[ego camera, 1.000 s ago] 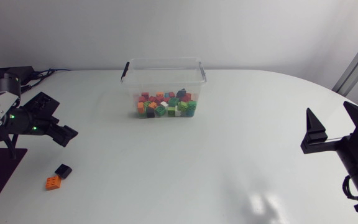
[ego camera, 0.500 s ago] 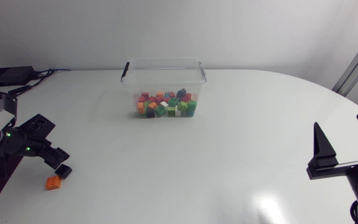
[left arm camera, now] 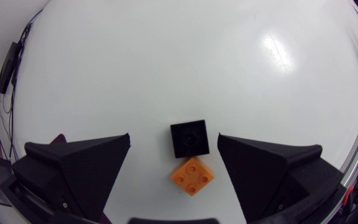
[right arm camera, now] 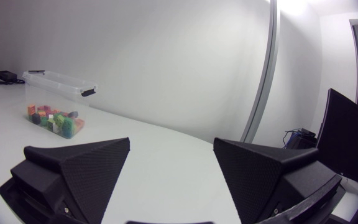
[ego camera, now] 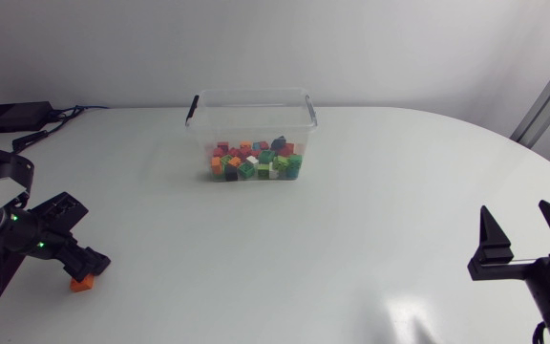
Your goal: Place the duplo bricks in the container
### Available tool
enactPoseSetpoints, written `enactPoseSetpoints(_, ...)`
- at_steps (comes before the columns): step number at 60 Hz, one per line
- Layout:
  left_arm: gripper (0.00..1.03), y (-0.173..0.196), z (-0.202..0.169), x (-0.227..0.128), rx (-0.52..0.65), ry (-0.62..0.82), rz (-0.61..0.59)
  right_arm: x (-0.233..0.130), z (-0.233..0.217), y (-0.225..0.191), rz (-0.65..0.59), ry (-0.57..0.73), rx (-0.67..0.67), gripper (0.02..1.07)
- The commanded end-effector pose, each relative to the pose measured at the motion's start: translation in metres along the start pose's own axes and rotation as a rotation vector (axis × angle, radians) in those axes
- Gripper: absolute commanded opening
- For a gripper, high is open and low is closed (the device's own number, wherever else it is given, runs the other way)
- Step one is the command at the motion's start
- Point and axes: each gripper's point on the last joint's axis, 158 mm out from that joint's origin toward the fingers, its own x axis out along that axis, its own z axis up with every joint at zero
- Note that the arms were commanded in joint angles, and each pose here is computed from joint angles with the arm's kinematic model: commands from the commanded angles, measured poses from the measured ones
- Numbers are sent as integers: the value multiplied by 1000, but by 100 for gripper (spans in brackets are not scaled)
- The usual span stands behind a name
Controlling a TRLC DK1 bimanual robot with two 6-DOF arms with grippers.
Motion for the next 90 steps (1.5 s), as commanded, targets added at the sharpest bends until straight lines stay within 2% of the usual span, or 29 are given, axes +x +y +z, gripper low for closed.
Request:
enactPoseSetpoints(1, 98, -10, -8, 1, 33, 37, -14, 1, -16, -1, -13, 43, 60, 99)
enactPoseSetpoints(5, 98, -14, -11, 5, 42, 66, -18, 0, -18, -3, -27, 53, 101, 99)
enactPoseSetpoints(20, 95, -22, -20, 17, 32, 143, -55, 2, -37, -5, -49, 136, 108, 100)
enactPoseSetpoints(29, 90, -24, -18, 23, 27, 161, -74, 0, -21, -7, -59, 69, 105, 102)
enactPoseSetpoints(38, 73, -22, -14, 31, 7, 180, -93, 0, -22, -7, -59, 74, 104, 102)
enactPoseSetpoints(46, 48, -17, -10, 32, -8, 179, -89, 0, -23, -7, -59, 76, 104, 102)
enactPoseSetpoints(48, 39, -16, -9, 32, -8, 177, -89, 0, -22, -7, -57, 75, 105, 102)
enactPoseSetpoints(60, 33, -17, -10, 31, -26, 204, -115, 0, -23, -7, -59, 76, 104, 102)
enactPoseSetpoints(67, 32, -15, 3, 15, -30, 167, -129, 0, -23, -7, -59, 76, 106, 102)
enactPoseSetpoints(79, 32, -14, 35, -26, -10, 82, -120, 0, -23, -7, -59, 76, 104, 102)
enactPoseSetpoints(90, 32, -26, 80, -71, 32, -5, -109, 0, -22, -7, -56, 73, 104, 102)
